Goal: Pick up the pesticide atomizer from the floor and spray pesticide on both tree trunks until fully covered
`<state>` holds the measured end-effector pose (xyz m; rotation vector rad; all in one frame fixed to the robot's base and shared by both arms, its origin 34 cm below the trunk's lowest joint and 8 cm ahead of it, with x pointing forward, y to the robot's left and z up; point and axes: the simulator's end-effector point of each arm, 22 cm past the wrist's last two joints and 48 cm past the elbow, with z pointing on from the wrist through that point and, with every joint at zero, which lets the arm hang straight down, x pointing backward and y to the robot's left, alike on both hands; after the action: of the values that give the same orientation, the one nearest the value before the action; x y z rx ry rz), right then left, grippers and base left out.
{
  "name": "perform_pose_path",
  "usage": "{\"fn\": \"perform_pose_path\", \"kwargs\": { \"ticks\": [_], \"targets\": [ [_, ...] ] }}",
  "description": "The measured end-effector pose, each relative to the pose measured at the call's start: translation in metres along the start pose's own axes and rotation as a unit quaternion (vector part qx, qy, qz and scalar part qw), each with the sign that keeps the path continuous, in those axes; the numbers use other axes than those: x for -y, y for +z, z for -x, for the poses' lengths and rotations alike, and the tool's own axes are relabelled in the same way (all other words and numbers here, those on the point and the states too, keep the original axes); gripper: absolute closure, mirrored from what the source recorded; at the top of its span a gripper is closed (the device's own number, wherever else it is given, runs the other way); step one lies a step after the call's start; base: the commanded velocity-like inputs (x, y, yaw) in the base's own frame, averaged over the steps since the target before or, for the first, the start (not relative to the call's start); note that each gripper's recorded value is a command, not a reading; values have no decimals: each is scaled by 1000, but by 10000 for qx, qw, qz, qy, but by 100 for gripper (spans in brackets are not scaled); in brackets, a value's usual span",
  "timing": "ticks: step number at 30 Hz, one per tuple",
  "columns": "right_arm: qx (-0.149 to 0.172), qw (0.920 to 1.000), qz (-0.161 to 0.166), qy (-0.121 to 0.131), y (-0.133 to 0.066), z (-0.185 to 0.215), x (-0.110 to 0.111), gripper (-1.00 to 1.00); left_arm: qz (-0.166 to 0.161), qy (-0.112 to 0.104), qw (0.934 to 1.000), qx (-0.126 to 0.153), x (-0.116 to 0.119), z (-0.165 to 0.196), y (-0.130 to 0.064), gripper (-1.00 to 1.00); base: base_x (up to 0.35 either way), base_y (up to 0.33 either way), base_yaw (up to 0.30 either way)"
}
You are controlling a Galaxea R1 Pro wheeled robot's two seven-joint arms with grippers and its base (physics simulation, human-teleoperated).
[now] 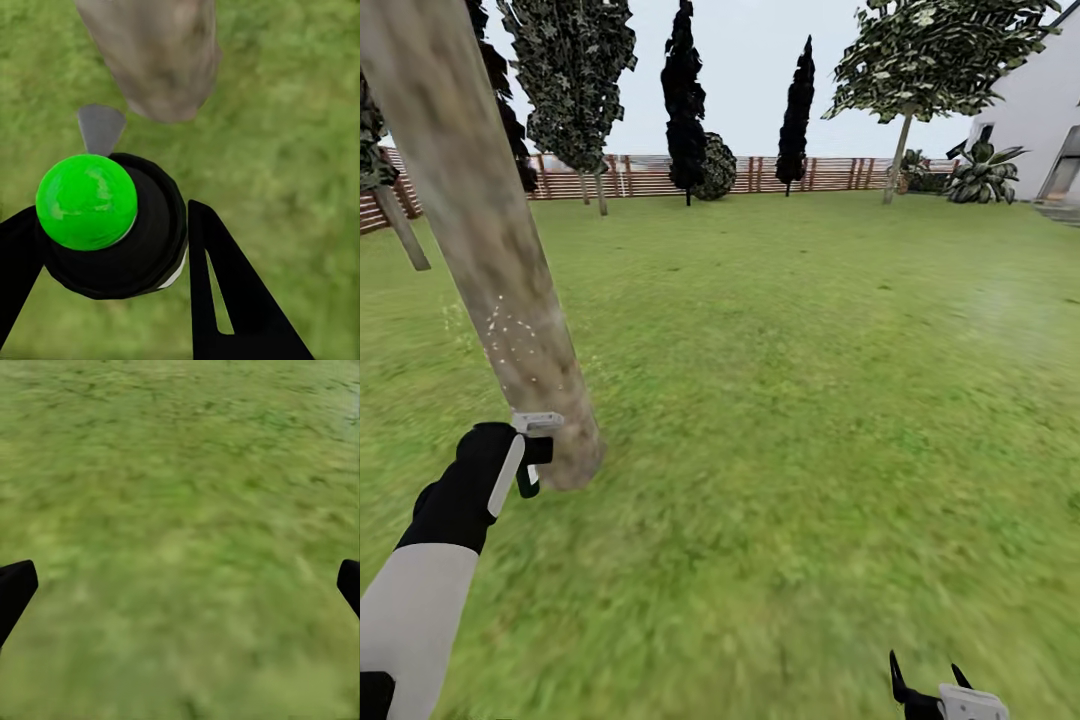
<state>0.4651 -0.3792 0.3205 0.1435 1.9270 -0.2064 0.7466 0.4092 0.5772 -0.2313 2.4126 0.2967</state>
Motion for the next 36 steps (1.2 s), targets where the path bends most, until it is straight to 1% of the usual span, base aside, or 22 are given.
{"fn": "perform_pose_path", "kwargs": {
  "ticks": [9,21,32,33,34,36],
  "targets": [
    [0,10000,0,0,0,0,0,-100,6,0,10000,0,0,0,0,100,145,-244,271],
    [0,10000,0,0,0,0,0,-100,6,5,10000,0,0,0,0,100,13,-270,27],
    [-1,10000,0,0,0,0,0,-100,5,8,10000,-7,0,0,0,100,0,-272,267],
    [-1,10000,0,0,0,0,0,-100,7,6,10000,-19,0,-1,1,100,0,-273,278],
    [-1,10000,0,0,0,0,0,-100,14,11,9999,-124,0,-9,5,100,0,-273,278],
    [-1,10000,0,0,0,0,0,-100,23,19,9997,-234,-1,-18,10,100,0,-273,278]
  ]
}}
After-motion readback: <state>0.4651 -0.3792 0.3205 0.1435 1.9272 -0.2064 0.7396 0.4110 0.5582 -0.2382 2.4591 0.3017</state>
